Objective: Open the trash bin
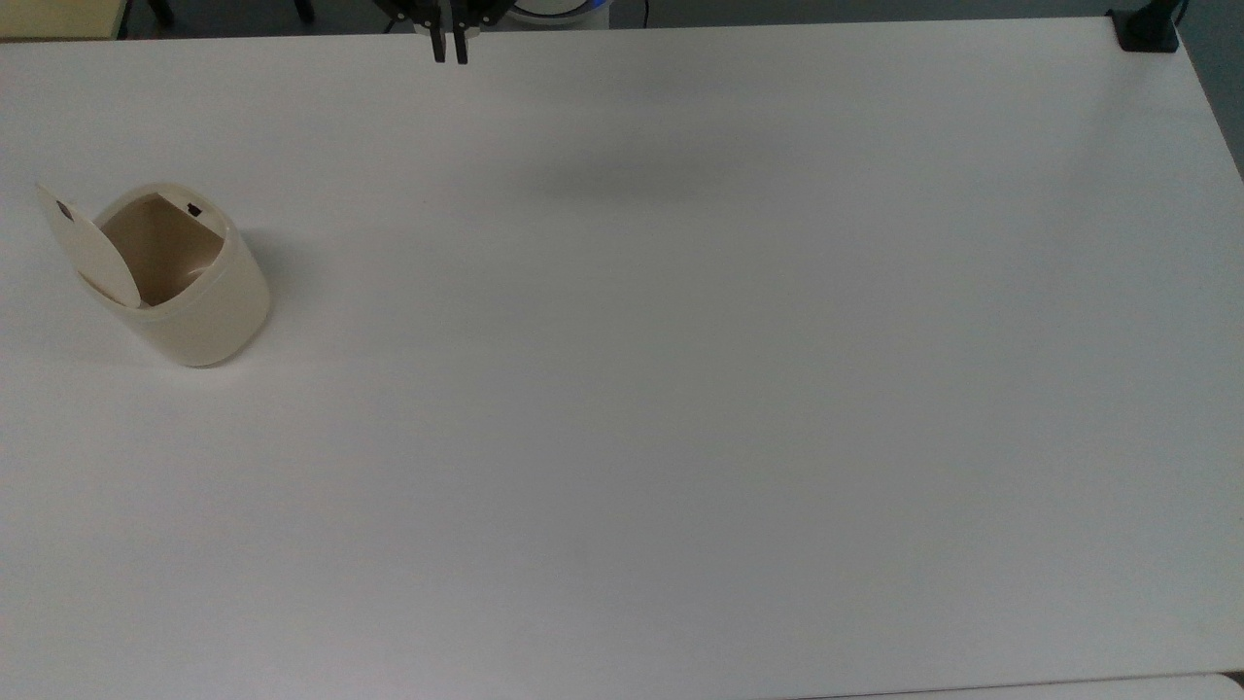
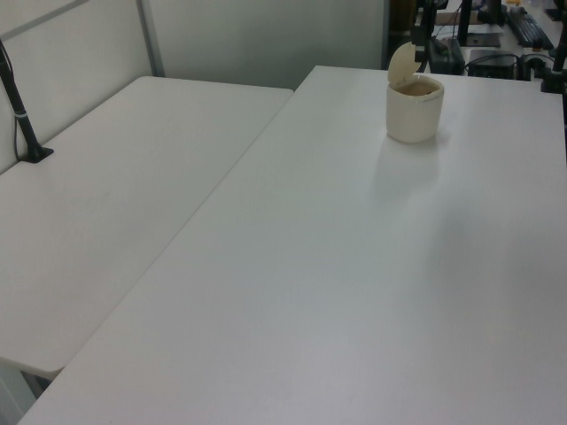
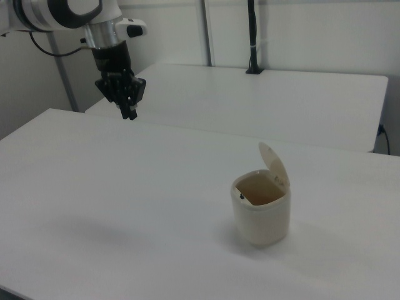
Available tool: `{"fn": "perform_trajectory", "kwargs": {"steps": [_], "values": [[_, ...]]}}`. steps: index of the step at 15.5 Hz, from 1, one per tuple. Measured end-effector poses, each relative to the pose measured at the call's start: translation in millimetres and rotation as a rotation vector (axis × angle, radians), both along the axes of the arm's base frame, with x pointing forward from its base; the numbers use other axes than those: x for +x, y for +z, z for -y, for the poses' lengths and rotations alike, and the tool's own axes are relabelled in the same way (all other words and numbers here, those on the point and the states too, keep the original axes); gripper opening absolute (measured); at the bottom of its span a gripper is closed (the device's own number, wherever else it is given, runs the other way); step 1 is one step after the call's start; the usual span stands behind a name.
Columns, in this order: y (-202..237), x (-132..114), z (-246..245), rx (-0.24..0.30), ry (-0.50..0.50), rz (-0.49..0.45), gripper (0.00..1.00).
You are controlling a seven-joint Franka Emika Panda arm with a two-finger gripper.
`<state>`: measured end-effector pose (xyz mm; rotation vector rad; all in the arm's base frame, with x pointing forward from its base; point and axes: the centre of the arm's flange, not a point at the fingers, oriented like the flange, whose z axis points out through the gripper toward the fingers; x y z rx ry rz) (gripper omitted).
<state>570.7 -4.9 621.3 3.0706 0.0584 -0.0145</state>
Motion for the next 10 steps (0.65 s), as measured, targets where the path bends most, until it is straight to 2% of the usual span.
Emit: {"fn": "perform_trajectory", "kwargs": {"steps": [7, 8, 10], "values": [[-3.6, 0.0, -0.8, 0.000, 0.002, -0.006, 0.89], [-3.6, 0.0, -0.7, 0.000, 0.002, -0.006, 0.97], [-3.6, 0.0, -0.2, 0.000, 0.001, -0.006, 1.00]]}}
